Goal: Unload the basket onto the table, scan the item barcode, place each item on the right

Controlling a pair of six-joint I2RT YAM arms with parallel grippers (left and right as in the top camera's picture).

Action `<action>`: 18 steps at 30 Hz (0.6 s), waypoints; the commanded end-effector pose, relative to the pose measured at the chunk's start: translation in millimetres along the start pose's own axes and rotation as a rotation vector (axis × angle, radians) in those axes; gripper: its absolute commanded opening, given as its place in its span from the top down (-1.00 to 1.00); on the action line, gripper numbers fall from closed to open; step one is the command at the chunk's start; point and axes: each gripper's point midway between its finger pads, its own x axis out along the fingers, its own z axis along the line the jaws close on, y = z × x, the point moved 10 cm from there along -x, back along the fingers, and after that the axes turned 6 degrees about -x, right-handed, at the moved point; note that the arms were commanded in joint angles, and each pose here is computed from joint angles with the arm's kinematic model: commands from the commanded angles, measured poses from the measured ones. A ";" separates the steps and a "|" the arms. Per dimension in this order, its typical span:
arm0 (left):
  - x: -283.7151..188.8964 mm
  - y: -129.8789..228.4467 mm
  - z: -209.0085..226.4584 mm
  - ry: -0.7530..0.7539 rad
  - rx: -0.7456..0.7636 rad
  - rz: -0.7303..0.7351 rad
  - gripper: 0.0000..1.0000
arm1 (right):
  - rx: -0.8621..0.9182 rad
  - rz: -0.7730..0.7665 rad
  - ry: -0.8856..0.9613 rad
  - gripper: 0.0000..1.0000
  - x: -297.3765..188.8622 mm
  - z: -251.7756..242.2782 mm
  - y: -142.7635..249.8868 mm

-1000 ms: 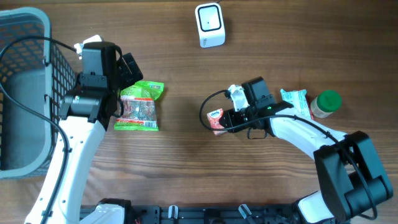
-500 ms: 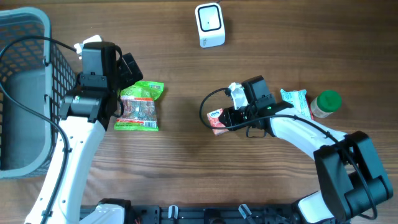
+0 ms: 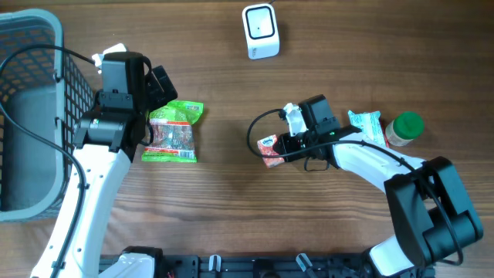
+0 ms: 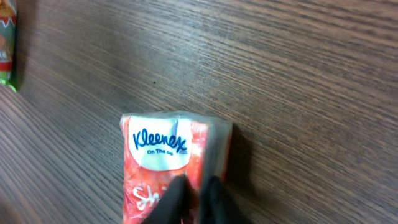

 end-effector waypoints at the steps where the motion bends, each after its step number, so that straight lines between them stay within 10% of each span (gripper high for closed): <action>1: -1.8 -4.8 0.8 -0.010 -0.002 -0.021 -1.00 | 0.037 0.073 0.022 0.91 5.0 -3.7 13.2; 18: -1.8 -4.8 0.8 -0.010 -0.002 -0.021 -1.00 | 0.154 -0.223 -0.622 0.91 -118.9 -4.7 -17.9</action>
